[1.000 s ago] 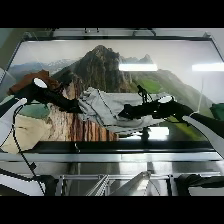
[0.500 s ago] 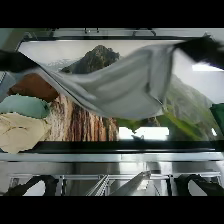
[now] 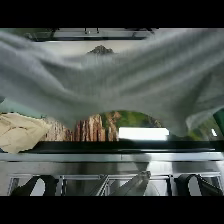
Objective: Fold the shirts.
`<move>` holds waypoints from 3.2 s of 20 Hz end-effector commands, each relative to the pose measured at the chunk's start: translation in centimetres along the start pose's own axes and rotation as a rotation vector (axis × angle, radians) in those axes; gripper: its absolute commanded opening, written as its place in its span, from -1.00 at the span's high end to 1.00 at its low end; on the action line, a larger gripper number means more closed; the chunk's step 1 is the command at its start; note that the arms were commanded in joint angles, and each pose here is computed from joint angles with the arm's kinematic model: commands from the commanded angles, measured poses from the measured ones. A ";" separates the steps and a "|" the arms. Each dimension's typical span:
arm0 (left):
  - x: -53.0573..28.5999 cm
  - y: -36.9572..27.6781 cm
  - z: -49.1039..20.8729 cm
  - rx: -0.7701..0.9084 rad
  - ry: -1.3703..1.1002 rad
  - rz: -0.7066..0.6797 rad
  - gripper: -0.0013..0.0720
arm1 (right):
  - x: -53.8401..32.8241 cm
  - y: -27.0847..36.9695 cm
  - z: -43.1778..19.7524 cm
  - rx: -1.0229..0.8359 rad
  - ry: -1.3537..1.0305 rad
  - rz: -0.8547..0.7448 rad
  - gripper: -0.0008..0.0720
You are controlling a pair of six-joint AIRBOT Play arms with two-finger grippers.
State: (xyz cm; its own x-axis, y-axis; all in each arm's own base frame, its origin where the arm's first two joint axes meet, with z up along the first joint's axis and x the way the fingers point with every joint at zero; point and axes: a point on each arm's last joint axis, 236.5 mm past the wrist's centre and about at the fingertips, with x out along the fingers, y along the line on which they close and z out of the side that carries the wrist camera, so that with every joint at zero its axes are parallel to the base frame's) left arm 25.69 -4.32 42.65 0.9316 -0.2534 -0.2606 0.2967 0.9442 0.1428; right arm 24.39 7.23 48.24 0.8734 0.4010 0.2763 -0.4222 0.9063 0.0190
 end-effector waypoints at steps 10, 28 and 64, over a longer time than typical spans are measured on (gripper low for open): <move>31.9 -0.6 -30.4 -0.344 0.594 -0.433 0.93 | 7.1 -18.1 -43.6 0.674 0.689 -0.127 0.94; 20.0 2.0 -44.0 -0.853 1.140 -0.400 -0.94 | -20.4 -12.4 -52.2 1.071 1.503 -0.494 -0.47; 11.8 3.2 -11.8 -0.683 0.138 -0.604 0.92 | -0.5 -8.8 -20.3 0.986 0.348 0.161 0.94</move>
State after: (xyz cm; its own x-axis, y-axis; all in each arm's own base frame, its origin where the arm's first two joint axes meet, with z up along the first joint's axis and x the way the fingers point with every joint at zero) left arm 37.61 -1.12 19.32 0.5310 -0.7507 -0.3931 0.3268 0.6094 -0.7224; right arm 33.37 2.42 16.12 0.6843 0.6973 -0.2134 -0.1511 0.4218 0.8940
